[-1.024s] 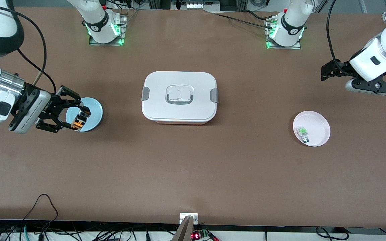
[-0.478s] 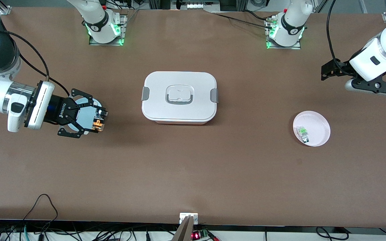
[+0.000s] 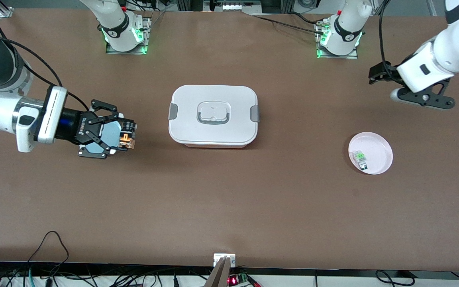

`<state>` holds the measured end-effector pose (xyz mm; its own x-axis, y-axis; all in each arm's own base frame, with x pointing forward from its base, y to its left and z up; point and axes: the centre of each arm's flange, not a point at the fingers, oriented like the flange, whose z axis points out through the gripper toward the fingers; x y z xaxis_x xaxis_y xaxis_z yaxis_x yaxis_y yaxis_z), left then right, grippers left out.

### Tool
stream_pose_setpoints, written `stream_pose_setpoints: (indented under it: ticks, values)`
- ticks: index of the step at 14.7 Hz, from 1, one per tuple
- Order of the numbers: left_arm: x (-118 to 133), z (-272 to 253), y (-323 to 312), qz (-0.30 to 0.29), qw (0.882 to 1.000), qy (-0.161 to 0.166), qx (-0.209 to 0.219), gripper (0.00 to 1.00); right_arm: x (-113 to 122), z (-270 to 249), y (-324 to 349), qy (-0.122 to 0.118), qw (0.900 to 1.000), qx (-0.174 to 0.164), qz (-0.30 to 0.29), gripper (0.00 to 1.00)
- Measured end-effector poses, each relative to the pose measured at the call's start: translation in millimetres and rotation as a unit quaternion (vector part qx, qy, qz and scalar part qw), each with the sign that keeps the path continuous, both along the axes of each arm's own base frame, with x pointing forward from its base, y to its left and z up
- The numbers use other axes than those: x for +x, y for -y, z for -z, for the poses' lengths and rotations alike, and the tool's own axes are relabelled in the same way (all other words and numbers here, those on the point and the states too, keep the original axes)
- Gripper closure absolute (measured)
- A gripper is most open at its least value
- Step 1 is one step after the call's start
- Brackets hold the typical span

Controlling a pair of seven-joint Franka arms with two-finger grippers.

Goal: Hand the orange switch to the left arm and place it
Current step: 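Lift the orange switch with the right gripper, then carry the switch over the white box while the left gripper approaches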

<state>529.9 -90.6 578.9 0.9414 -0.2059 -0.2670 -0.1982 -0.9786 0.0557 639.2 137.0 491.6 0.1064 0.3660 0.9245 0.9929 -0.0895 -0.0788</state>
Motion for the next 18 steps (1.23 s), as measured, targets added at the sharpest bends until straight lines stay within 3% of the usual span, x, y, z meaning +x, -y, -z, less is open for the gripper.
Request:
stream_pose_setpoints:
  ticks: [3, 7, 11, 14, 18]
  values:
    - [0, 4, -1, 0.000, 1.000, -0.009, 0.001, 0.00, -6, 1, -30, 0.011, 0.999, 0.024, -0.022, 0.26]
    - [0, 7, -6, -0.005, 1.000, -0.020, 0.002, 0.00, -14, 9, -81, 0.022, 0.999, 0.033, -0.035, 0.26]
    - [-7, 15, -3, -0.005, 0.998, -0.059, -0.014, 0.00, -21, 26, -130, 0.032, 0.998, 0.039, -0.027, 0.26]
    - [-7, 18, 0, -0.014, 0.995, -0.077, -0.059, 0.00, -28, 38, -167, 0.043, 0.998, 0.046, -0.009, 0.26]
    - [-1, 14, -4, -0.049, 0.978, -0.091, -0.183, 0.00, -40, 50, -203, 0.043, 0.998, 0.054, 0.012, 0.26]
